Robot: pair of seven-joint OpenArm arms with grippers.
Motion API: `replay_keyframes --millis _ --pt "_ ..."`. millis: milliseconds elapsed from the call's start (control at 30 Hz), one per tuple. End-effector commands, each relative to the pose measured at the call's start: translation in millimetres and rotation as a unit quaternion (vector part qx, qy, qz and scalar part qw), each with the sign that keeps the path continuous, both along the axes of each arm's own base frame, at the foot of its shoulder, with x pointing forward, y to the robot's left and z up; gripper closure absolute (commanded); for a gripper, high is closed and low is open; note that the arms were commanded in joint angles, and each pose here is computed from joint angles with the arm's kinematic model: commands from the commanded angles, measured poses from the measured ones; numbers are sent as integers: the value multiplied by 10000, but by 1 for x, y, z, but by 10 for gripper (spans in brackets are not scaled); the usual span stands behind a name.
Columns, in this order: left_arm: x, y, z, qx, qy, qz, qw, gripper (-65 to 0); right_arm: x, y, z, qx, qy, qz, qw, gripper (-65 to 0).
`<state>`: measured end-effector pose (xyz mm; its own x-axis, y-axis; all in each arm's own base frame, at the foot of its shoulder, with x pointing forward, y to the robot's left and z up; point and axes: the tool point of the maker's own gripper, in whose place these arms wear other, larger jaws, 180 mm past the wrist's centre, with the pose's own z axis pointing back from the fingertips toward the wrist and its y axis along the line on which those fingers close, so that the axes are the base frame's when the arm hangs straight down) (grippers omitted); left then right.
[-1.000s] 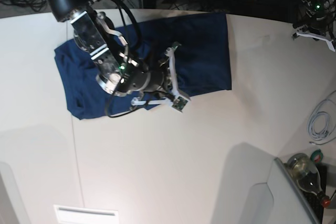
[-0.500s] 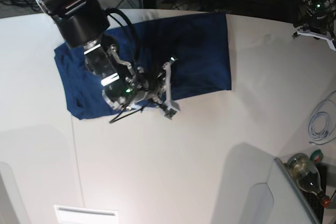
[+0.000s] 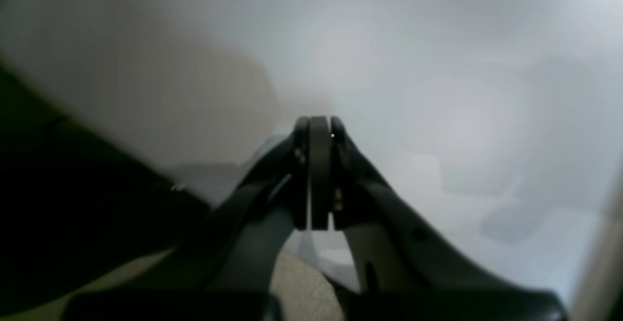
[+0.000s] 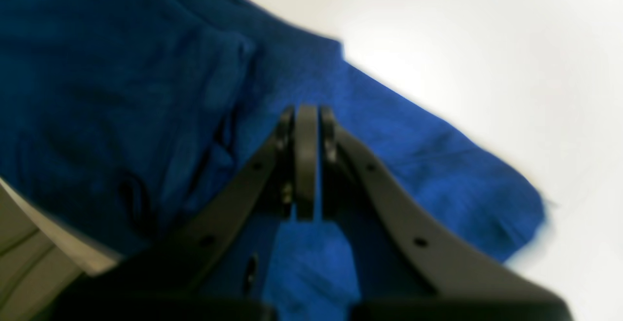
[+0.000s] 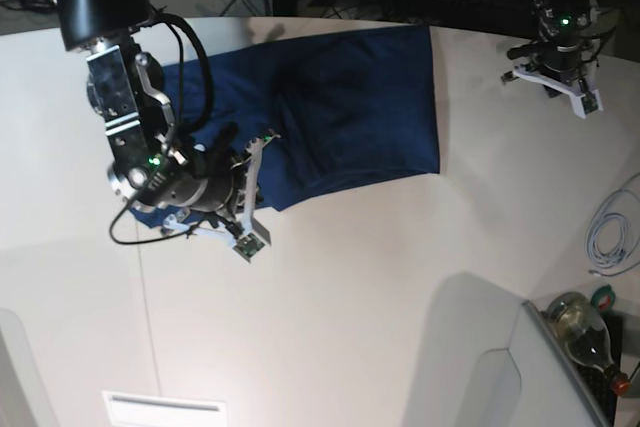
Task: Layout the t-shirt on the table in an organized manner, then fold the t-shirt properly
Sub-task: 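Grasp opposite ends of the folded shirt with both grippers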
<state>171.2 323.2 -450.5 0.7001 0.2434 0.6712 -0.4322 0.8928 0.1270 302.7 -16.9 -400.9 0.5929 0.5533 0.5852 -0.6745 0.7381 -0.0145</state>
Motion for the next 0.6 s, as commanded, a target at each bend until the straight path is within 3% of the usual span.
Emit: replay_keyframes --millis 0,167,333,467,500,567 --pt "13 -12 12 56 -230 -200 9995 0 -5 6 8 104 -80 53 9999 -8" --pt "53 -111 31 -393 -683 -1362 9875 0 -32 2 -10 122 227 -17 9997 -8" --pt "72 -197 30 -865 -773 -2344 9652 0 -23 -49 -9 176 25 -786 9968 -8" --pt "72 -204 -14 -1021 -246 -2379 9656 0 -8 -118 -5 162 -107 -1900 9816 -29" --pt "71 -202 -25 -1041 -104 -2349 9664 0 -7 -132 -5 171 -109 -2128 9769 -56" --pt "72 -192 -43 -993 125 -2311 9678 0 -5 -161 -3 151 -155 -2540 9670 -173"
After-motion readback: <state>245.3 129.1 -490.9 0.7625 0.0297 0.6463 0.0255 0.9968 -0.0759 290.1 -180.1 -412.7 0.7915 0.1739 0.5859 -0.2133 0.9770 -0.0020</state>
